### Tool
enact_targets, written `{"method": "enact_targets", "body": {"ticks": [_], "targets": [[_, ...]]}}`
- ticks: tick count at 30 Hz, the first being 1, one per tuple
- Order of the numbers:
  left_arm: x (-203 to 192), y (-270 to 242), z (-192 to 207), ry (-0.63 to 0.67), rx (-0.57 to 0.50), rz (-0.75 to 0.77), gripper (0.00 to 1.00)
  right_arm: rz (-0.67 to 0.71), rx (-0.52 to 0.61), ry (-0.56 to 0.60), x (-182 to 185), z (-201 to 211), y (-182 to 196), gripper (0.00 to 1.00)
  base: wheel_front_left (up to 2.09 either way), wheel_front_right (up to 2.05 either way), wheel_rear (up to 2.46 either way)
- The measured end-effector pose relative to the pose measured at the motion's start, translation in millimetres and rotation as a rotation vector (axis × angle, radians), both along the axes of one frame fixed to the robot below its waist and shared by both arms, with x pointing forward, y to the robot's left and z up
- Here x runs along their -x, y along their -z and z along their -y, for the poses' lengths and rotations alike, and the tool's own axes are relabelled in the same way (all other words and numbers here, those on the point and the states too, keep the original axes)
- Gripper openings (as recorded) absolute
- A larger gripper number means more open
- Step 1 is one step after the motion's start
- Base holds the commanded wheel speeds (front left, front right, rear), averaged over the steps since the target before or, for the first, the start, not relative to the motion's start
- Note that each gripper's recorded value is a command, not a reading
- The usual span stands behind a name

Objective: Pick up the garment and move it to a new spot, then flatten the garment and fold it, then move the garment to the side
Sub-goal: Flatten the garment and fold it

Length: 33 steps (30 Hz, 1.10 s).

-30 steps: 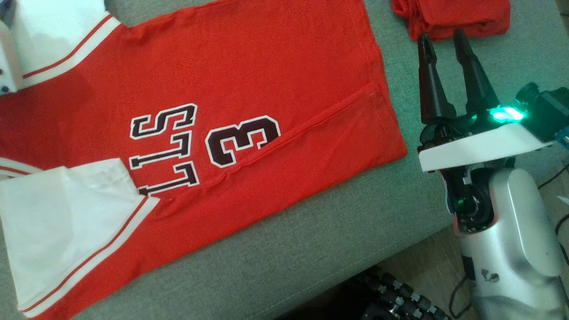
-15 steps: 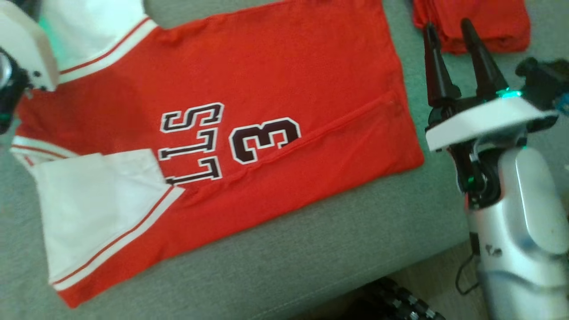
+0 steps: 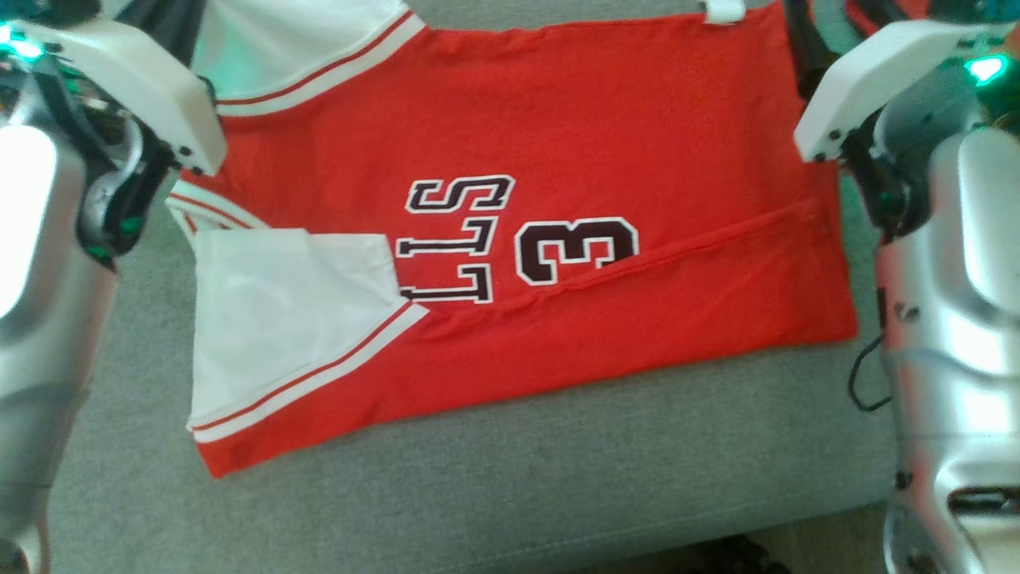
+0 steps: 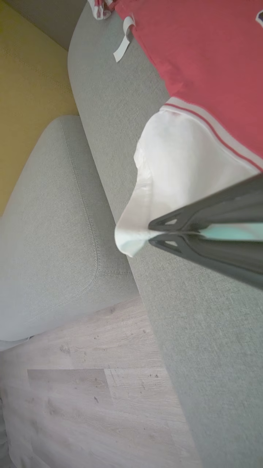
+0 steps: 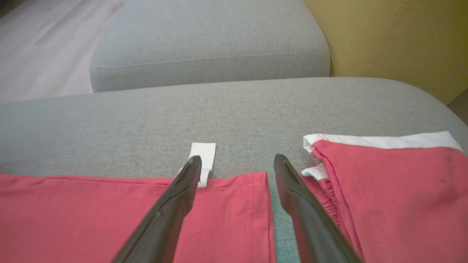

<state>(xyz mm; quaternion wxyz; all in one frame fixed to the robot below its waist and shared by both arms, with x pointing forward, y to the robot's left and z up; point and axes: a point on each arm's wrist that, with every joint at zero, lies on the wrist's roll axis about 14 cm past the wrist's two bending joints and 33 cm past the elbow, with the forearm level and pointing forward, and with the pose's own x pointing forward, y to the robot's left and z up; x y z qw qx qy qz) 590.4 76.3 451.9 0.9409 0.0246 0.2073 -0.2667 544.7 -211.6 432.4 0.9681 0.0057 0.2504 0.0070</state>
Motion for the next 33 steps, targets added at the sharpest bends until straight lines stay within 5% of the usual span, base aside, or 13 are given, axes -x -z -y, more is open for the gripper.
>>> {"method": "enact_targets", "body": {"ticks": [13, 16, 18, 22, 24, 33], "targets": [[6, 24, 0, -0.009, 0.016, -0.039, 0.0, -0.185, 0.015, 0.045, -8, 12, 51, 1.0, 0.0, 0.0, 0.0], [2, 22, 1, -0.004, 0.018, -0.032, 0.0, -0.179, 0.004, 0.056, -13, 14, 52, 0.77, 0.0, 0.0, 0.0], [-1, 21, 2, -0.004, 0.024, -0.03, 0.0, -0.187, 0.001, 0.055, -16, 13, 53, 0.49, 0.0, 0.0, 0.0], [-1, 22, 3, -0.001, 0.017, -0.032, 0.0, -0.201, -0.01, 0.051, -19, 9, 55, 0.24, 0.0, 0.0, 0.0], [0, 24, 3, 0.001, 0.014, -0.037, 0.0, -0.202, -0.012, 0.054, -19, 9, 56, 0.0, 0.0, 0.0, 0.0], [-1, 18, 9, 0.012, 0.026, -0.023, 0.0, -0.135, -0.012, 0.064, -20, 13, 48, 0.0, 0.0, 0.0, 0.0]]}}
